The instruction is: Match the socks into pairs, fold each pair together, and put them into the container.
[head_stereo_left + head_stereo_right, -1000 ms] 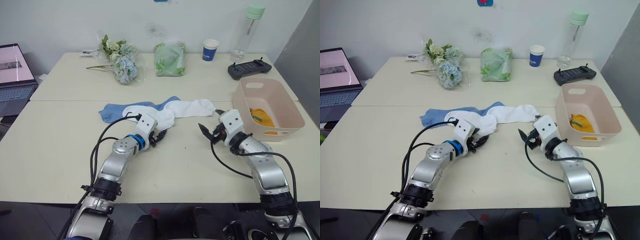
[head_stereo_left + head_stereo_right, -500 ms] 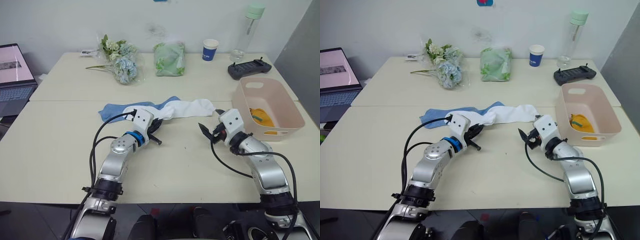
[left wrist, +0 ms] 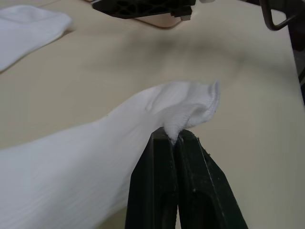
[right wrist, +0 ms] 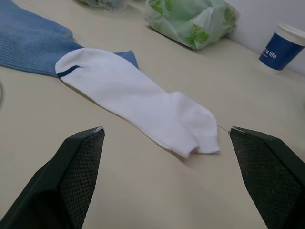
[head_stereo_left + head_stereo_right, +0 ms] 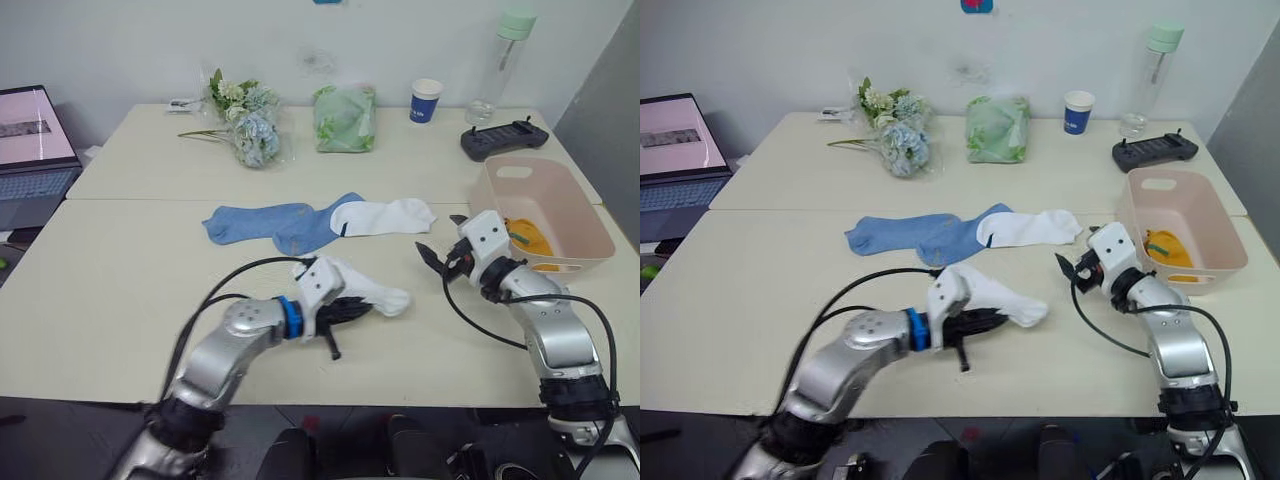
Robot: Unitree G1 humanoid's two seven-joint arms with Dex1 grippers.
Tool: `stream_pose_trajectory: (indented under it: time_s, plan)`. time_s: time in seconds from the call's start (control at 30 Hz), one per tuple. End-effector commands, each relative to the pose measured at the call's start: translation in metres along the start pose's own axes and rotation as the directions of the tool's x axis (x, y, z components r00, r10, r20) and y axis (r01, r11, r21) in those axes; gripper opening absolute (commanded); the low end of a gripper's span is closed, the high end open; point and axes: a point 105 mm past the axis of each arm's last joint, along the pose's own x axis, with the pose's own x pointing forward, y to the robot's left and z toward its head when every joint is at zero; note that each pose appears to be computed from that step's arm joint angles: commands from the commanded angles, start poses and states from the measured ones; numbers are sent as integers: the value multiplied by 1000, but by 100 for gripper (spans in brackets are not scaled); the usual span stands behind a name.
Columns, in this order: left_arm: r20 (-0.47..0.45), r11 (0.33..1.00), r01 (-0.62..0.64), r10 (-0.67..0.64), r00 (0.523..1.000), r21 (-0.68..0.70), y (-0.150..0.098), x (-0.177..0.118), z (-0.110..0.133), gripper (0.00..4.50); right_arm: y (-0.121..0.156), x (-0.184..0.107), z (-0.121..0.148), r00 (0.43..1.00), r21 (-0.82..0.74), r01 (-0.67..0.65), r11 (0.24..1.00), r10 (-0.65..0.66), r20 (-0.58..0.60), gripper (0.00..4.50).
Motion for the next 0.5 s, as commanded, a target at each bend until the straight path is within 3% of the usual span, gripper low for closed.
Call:
stream_pose_trajectory:
  time_s: [0.03, 0.1, 0.27, 0.43, 0.5]
  plan:
    - [8, 999, 35, -35, 999, -14, -2, 11, 4, 3, -10, -7, 19, 997, 108, -32, 994, 23, 79, 450]
    - [-5, 995, 95, -95, 995, -38, -8, 14, 2, 3, -15, -11, 24, 995, 132, -56, 990, 44, 90, 450]
    - [-7, 981, 182, -183, 983, -74, -9, -4, 5, 124, -32, -28, 24, 995, 260, -83, 962, 66, 71, 450]
    - [20, 995, 67, -66, 998, -71, 17, -26, 15, 279, -23, -42, 13, 984, 359, -164, 919, 176, -3, 450]
    - [41, 993, -72, 76, 996, -90, 43, -43, 18, 341, -10, -53, 9, 964, 461, -221, 860, 264, -30, 450]
